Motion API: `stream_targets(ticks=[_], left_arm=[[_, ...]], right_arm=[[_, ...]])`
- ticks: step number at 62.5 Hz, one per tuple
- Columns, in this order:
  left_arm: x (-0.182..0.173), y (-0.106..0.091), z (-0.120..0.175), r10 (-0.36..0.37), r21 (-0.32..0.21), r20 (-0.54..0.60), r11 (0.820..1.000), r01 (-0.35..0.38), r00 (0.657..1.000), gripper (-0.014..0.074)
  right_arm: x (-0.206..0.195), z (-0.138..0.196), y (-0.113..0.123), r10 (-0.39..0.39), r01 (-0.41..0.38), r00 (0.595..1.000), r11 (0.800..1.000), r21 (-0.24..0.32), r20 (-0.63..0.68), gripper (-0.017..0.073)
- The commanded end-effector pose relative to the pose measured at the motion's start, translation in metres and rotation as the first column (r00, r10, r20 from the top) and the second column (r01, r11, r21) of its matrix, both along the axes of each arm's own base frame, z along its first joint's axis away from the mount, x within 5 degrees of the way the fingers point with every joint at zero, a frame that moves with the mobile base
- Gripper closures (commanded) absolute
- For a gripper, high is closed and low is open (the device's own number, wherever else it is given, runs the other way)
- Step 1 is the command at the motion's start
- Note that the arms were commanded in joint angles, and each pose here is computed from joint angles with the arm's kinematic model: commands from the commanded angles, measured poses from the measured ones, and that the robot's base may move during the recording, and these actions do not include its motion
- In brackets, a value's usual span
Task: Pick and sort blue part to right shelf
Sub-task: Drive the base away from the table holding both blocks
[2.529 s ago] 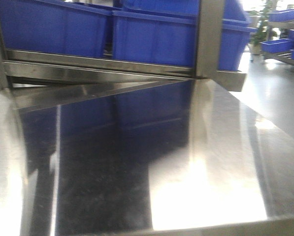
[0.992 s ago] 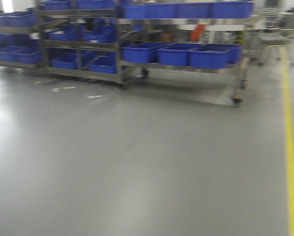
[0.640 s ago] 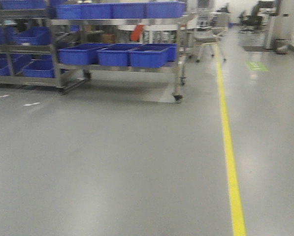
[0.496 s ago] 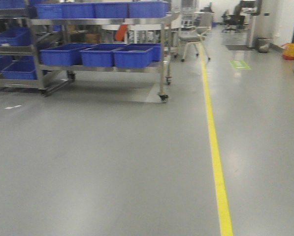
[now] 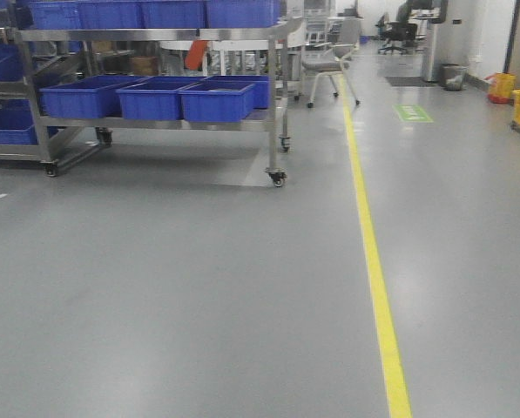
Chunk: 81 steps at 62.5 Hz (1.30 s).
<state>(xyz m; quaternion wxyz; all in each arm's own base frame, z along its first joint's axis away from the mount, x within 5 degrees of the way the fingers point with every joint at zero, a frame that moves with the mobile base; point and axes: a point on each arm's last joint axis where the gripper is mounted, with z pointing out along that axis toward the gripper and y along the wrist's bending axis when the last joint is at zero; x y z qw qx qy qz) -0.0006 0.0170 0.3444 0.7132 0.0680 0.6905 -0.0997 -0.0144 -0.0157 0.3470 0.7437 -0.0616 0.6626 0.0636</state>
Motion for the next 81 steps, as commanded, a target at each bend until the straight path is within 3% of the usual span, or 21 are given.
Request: stream_targets(ticks=[1,81], left_arm=[[-0.0012,-0.0008,0.0148,-0.019,-0.015,0.088,1.0,0.02,0.996,0.0272],[-0.0012,-0.0008,0.0148,-0.019,-0.015,0.088,1.0,0.02,0.996,0.0272]], right_arm=[[-0.0055,0.0164,-0.0011,0.0,0.0,0.993,1.0,-0.001,0.116,0.0375],[-0.0055,0.0164,-0.0011,0.0,0.0,0.993,1.0,-0.001,0.116,0.0375]])
